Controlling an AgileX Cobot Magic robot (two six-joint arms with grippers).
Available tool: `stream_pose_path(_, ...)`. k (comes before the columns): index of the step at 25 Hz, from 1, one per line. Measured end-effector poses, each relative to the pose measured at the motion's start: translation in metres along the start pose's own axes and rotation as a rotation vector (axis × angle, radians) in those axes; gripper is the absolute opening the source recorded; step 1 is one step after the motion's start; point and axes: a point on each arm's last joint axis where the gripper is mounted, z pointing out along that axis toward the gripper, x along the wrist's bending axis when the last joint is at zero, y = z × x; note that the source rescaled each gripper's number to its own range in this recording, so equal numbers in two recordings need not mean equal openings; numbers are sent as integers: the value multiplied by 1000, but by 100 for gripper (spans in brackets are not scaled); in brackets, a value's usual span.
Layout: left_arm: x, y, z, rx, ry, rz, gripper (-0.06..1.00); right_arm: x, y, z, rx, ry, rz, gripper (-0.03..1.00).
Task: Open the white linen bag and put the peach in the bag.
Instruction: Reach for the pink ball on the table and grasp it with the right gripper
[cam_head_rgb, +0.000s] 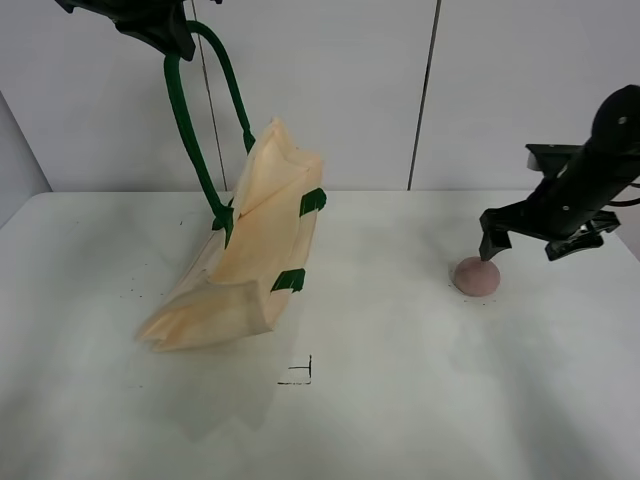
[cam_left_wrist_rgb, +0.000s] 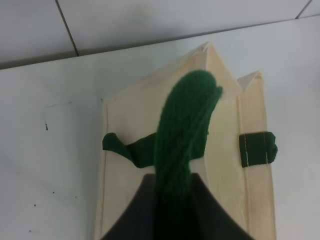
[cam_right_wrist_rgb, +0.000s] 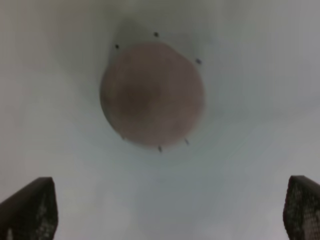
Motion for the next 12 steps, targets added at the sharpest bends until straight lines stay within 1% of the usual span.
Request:
stream_pose_path(4, 0, 0, 0, 0, 0, 0, 0, 9, 8, 35, 40, 7, -24, 100)
stream_pose_path(8, 0, 0, 0, 0, 0, 0, 0, 7, 8, 55, 43, 0, 0, 100)
stream_pose_path(12, 0, 0, 0, 0, -1, 0, 0, 5, 6, 71, 58, -12, -8, 100)
